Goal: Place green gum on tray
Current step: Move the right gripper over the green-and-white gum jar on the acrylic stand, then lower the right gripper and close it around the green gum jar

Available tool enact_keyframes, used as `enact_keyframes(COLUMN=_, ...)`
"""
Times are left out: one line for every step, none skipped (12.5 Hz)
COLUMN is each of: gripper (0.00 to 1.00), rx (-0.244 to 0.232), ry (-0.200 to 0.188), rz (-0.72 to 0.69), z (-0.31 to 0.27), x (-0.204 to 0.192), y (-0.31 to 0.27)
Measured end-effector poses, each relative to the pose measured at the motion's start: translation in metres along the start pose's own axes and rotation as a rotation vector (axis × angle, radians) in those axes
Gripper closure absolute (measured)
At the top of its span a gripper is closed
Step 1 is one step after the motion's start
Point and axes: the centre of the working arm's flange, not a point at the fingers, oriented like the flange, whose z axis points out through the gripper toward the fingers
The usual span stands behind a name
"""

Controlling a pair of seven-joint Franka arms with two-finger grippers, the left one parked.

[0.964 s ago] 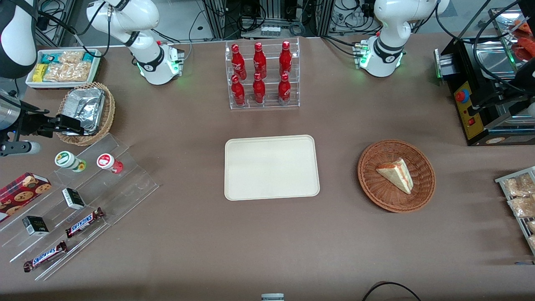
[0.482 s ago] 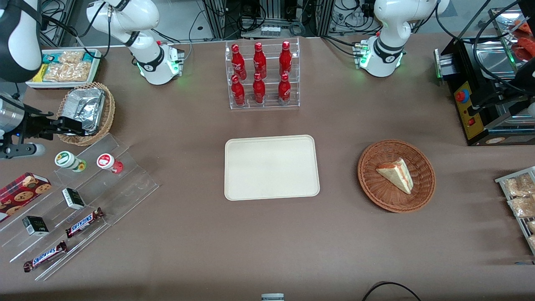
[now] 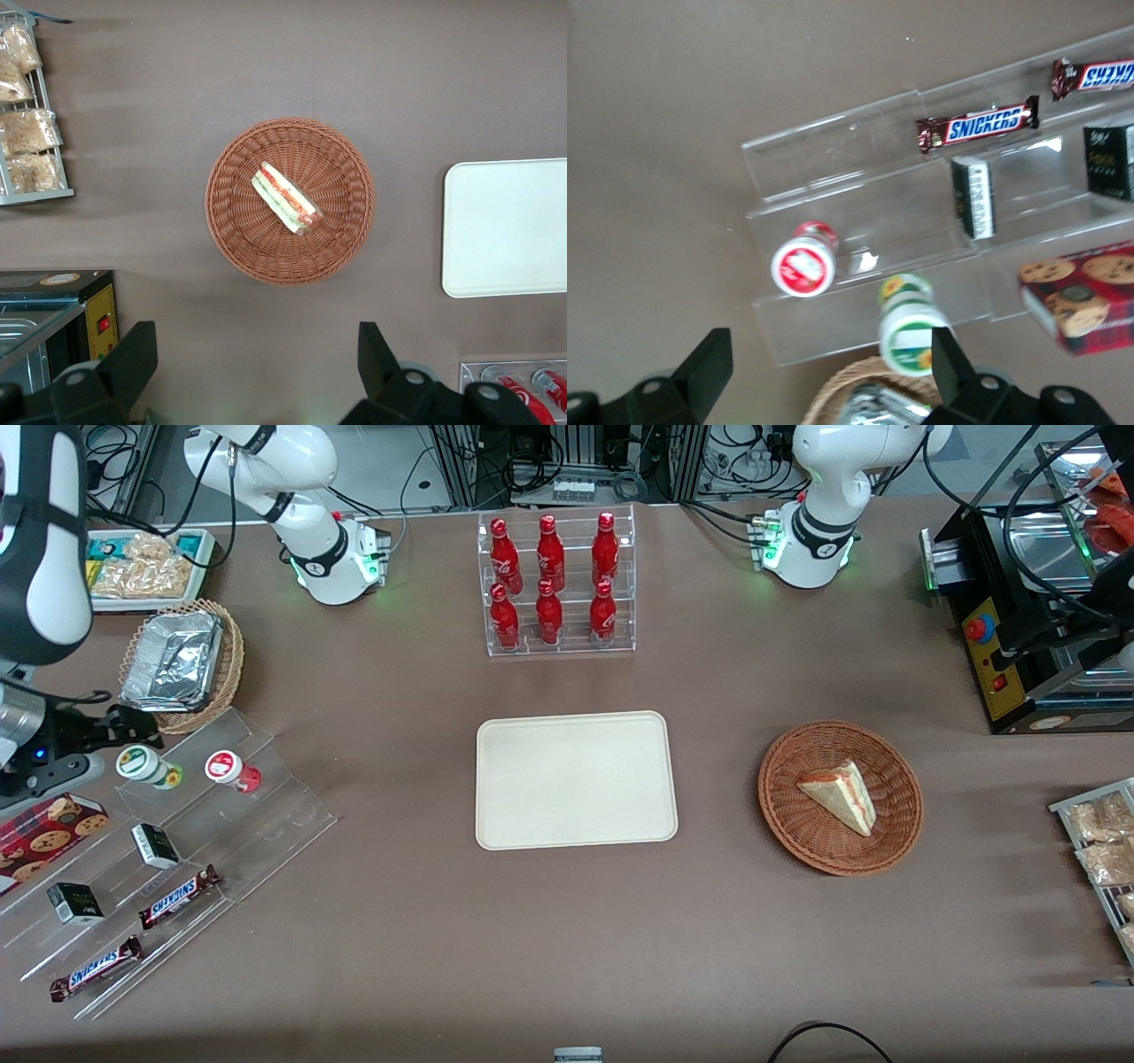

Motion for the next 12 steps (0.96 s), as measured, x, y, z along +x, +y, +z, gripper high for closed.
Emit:
enact_keyframes(gripper=0.00, rx=-0.005, ry=0.006, rz=-0.048, z=0.006, x=-0.005, y=0.012)
enact_keyframes(gripper=0.00, rx=-0.010, ry=0.013, rz=-0.100, z=0.014, x=-0.010, y=0.022)
enact_keyframes(gripper=0.00, rx=-0.013, ry=0.017, rz=-0.141, z=0.022, x=-0.017, y=0.031)
enact_keyframes(gripper=0.00, rx=-0.013, ry=0.018, rz=-0.166, z=0.031, x=-0.026, y=0.040)
enact_keyframes(gripper=0.00, rx=-0.012, ry=0.018, rz=-0.187, z=0.038, x=-0.033, y=0.047)
enact_keyframes(gripper=0.00, rx=-0.009, ry=0.016, rz=-0.202, z=0.044, x=-0.038, y=0.051)
enact_keyframes(gripper=0.00, rx=-0.006, ry=0.014, rz=-0.208, z=0.049, x=-0.040, y=0.052)
enact_keyframes(gripper=0.00, rx=-0.003, ry=0.012, rz=-0.209, z=0.054, x=-0.041, y=0.051)
enact_keyframes(gripper=0.00, rx=0.000, ry=0.011, rz=-0.210, z=0.058, x=-0.041, y=0.050)
enact_keyframes(gripper=0.00, rx=0.002, ry=0.010, rz=-0.210, z=0.062, x=-0.042, y=0.049)
enact_keyframes(gripper=0.00, rx=0.003, ry=0.011, rz=-0.208, z=0.066, x=-0.044, y=0.048)
enact_keyframes(gripper=0.00, rx=-0.002, ry=0.016, rz=-0.205, z=0.071, x=-0.047, y=0.047)
